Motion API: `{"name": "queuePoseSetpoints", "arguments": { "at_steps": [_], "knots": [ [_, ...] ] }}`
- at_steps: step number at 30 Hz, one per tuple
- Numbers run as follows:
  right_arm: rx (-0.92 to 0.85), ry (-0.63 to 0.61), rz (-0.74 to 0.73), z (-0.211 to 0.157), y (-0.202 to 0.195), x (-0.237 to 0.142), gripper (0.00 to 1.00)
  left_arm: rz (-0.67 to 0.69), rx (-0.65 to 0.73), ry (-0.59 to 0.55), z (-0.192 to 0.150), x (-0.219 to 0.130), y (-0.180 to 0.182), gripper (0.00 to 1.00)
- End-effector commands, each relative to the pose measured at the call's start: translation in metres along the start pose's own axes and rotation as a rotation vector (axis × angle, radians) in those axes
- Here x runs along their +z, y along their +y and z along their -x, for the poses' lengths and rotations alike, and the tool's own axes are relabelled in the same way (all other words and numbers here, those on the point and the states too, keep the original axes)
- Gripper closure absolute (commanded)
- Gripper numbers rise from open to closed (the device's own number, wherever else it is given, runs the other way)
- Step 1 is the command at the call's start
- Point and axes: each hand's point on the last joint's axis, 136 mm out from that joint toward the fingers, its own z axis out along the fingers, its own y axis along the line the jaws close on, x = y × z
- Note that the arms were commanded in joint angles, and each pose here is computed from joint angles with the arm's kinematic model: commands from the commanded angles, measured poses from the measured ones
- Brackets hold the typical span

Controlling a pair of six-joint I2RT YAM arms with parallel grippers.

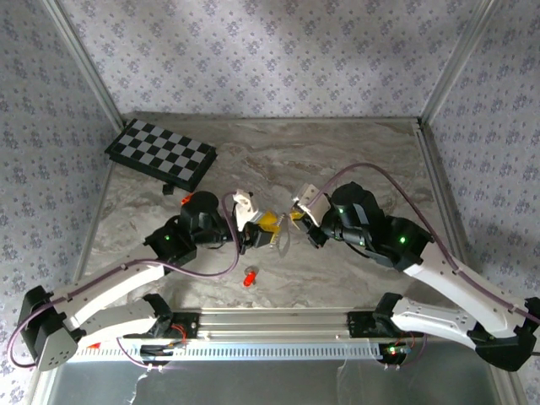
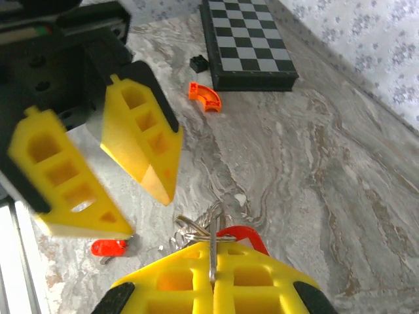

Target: Put the keys on the keyring

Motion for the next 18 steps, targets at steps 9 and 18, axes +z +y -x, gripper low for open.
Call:
{"name": "queuePoseSetpoints", "arguments": {
  "at_steps": [9, 18],
  "knots": [
    [0.192, 0.17, -0.076, -0.068, -0.027, 0.04, 1.0, 0.246, -0.184, 0.001, -0.034, -0.011, 0.041, 0.54],
    [0.226, 0.213, -0.065, -0.09, -0.03, 0.07, 1.0, 0.353, -0.247, 0.056, -0.06, -0.029, 0.055, 0.51]
  ]
}}
